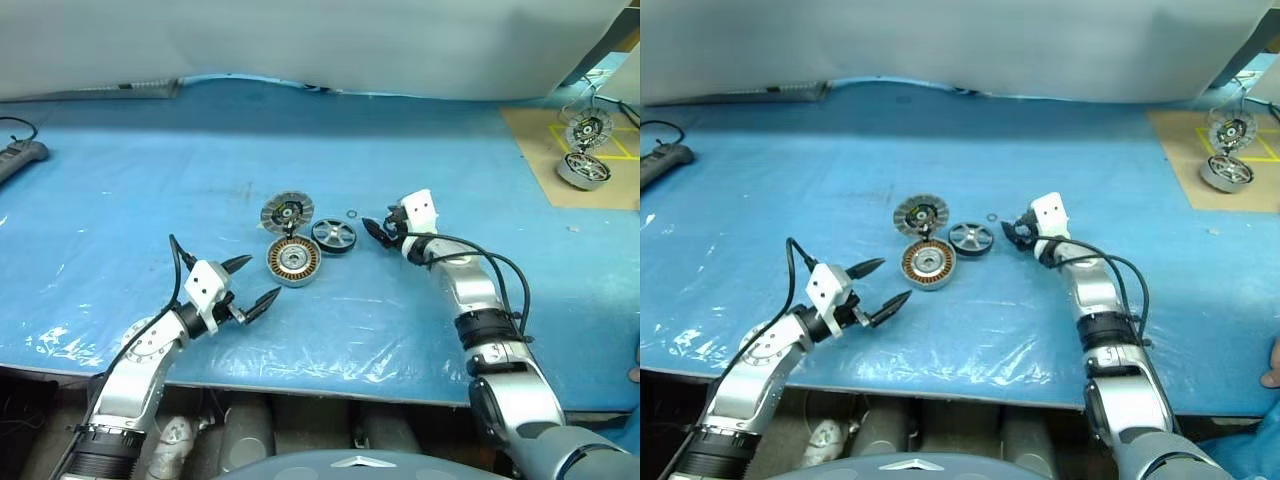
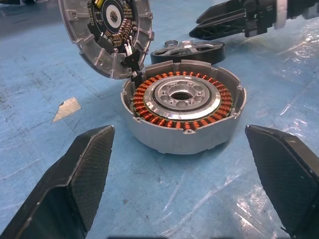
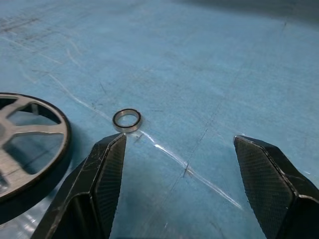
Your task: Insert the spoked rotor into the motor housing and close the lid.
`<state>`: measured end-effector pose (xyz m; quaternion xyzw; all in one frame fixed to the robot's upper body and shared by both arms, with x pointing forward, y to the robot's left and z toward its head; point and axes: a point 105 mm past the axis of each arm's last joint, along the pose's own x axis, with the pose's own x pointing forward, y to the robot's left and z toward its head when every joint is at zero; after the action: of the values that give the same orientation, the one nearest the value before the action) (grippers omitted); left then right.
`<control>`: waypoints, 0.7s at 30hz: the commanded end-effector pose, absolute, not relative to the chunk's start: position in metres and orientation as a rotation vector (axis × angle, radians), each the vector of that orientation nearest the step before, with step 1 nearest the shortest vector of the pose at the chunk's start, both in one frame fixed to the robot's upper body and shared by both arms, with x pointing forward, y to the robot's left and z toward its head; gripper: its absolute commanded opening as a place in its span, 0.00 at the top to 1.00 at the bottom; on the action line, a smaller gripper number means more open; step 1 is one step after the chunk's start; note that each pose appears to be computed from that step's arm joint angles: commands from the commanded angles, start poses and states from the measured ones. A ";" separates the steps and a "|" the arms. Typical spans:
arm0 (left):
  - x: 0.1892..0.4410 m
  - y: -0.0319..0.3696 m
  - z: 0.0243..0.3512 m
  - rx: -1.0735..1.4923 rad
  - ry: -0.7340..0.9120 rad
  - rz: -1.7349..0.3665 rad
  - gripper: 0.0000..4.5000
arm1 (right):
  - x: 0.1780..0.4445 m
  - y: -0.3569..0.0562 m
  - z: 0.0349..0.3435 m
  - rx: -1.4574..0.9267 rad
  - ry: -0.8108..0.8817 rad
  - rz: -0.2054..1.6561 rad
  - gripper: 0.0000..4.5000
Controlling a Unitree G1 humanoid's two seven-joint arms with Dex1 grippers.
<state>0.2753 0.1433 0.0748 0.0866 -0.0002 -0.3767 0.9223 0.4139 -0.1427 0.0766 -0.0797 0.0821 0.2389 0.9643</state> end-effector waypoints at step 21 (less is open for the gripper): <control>0.274 0.129 0.115 0.192 -0.046 -0.772 0.00 | 0.428 -0.105 0.062 -0.230 0.198 0.610 0.19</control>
<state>0.2765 0.1323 0.1013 0.0871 -0.0001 -0.3721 0.9241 0.4298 -0.1077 0.0691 -0.1055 0.0824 0.2969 0.9455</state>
